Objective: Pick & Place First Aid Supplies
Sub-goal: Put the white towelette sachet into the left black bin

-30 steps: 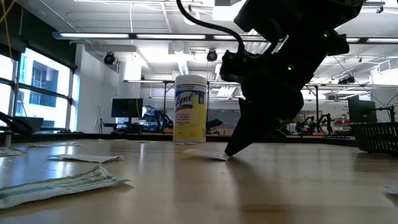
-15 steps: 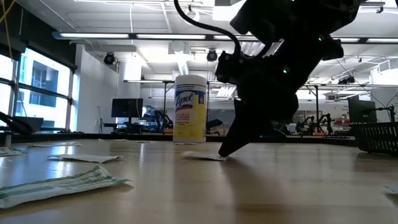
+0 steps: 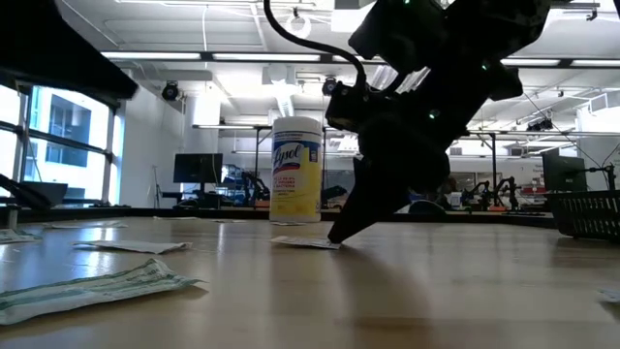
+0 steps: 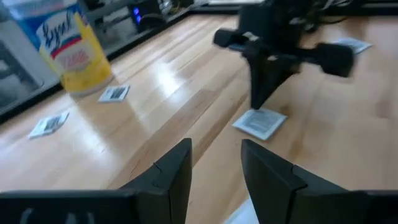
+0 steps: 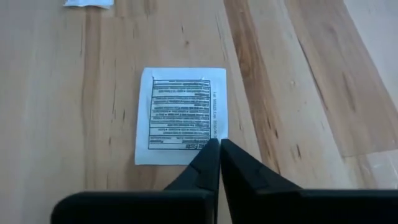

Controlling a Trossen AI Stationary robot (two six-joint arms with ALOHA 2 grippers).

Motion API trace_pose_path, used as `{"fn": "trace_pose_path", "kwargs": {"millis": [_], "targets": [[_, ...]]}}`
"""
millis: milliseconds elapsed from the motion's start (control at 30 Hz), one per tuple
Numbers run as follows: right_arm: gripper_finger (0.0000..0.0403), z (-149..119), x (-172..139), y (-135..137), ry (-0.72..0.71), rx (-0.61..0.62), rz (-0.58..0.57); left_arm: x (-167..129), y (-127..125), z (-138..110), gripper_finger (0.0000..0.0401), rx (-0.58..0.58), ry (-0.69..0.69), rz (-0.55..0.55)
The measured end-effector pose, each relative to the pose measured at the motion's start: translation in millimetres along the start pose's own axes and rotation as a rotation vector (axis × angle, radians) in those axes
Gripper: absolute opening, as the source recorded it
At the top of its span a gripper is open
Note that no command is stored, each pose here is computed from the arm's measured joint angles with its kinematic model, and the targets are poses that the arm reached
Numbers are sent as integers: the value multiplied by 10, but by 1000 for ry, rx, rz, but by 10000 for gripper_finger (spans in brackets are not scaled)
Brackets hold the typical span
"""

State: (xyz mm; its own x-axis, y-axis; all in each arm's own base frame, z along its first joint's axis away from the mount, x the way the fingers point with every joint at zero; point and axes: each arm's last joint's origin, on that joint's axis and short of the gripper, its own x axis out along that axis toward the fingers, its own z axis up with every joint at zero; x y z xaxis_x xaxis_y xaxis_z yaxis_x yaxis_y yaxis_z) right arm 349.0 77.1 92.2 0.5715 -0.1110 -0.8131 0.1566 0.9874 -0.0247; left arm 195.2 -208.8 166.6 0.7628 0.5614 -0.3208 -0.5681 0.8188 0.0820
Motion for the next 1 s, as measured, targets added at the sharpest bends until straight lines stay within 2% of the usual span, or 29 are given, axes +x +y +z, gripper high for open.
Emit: {"fn": "trace_pose_path", "kwargs": {"millis": [167,533,867,1000], "targets": [[3,26,-54,20,-31,-27,-18,174,-31,36,136,-40,64,17],[1,132,-350,268,-183,-142,-4,463,-331,264,136,97,150,-218],[1,173,-412,428,-278,-253,54,948,-231,427,139,120,271,-310],[1,190,-420,440,-298,-249,61,1136,-149,469,173,99,338,-345]]}}
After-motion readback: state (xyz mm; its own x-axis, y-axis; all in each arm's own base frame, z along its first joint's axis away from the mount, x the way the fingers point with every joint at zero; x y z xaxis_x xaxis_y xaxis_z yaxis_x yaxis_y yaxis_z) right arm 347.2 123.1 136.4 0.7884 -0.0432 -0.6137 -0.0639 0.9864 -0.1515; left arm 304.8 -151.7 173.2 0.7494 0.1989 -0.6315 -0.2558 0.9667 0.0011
